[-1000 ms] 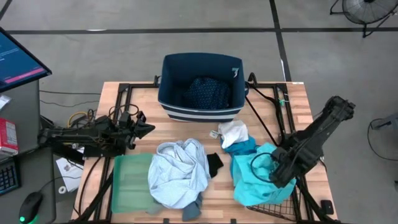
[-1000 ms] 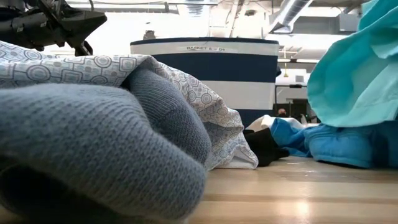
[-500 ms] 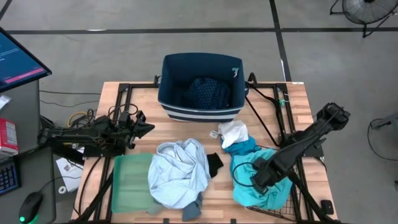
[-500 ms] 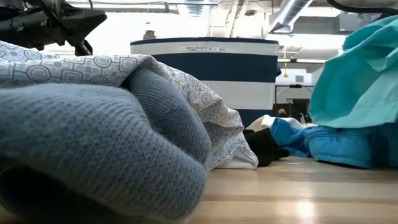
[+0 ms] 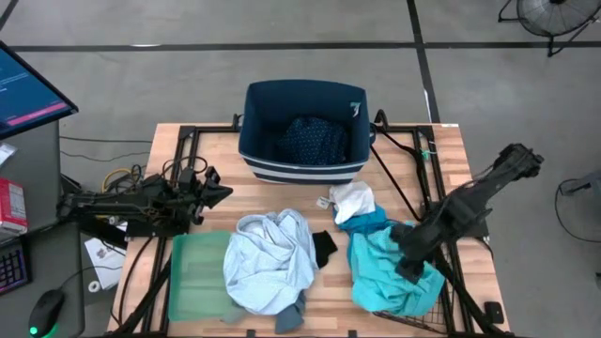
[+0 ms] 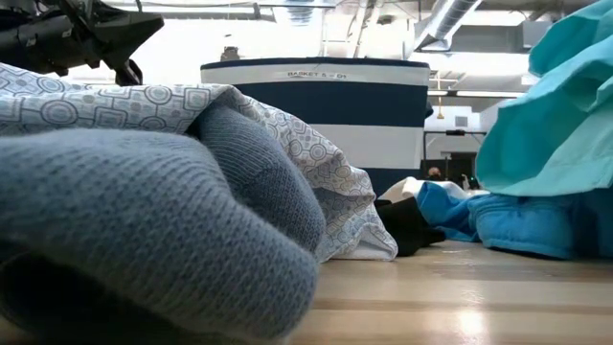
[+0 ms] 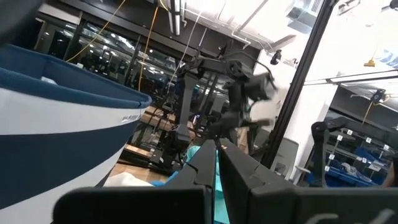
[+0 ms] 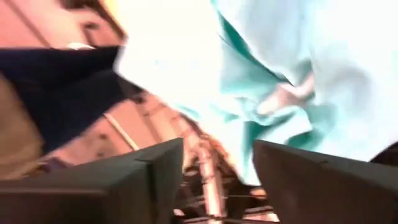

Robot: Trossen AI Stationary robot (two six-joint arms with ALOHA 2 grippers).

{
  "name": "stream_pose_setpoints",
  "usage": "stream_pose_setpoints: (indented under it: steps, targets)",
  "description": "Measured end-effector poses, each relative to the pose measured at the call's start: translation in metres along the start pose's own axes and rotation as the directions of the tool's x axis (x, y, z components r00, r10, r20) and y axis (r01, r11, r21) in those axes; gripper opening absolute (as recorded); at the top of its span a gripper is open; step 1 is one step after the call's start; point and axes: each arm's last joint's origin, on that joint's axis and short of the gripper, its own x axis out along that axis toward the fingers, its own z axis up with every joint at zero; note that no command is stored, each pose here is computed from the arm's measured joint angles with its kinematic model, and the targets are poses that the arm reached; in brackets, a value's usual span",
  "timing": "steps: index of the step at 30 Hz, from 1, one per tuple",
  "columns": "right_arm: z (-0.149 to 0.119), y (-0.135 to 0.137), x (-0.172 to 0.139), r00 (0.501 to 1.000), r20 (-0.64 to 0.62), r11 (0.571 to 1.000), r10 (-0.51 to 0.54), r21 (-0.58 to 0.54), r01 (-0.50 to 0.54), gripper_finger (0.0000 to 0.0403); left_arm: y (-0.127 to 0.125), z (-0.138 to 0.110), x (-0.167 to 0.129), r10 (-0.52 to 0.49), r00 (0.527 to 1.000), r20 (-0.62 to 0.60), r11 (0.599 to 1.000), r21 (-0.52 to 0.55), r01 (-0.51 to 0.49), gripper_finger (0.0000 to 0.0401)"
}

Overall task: Pick & Place Cloths
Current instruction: Put the light blue shorts into the wire basket

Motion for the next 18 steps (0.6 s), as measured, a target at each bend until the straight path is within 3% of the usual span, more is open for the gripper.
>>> stream_pose_setpoints:
  steps: [4,7,18]
  targets:
    - [0.009,0.002,-0.019,0.994,0.100,0.999,0.053,-0.011,-0.052,0.0246,0.000,0.000,0.000,0.001,1.000,0.005,1.000,0.000,-0.001,0.0003]
    - [0.021,0.003,-0.017,0.992,0.123,0.998,0.034,-0.065,-0.027,0.0254,0.000,0.001,0.000,0.006,1.000,0.013,1.000,-0.001,-0.006,0.0003]
    - [0.082,0.010,0.045,0.985,0.017,0.940,-0.171,-0.296,0.168,0.0254,0.000,0.002,0.000,0.003,1.000,0.019,1.000,-0.001,-0.003,0.0003]
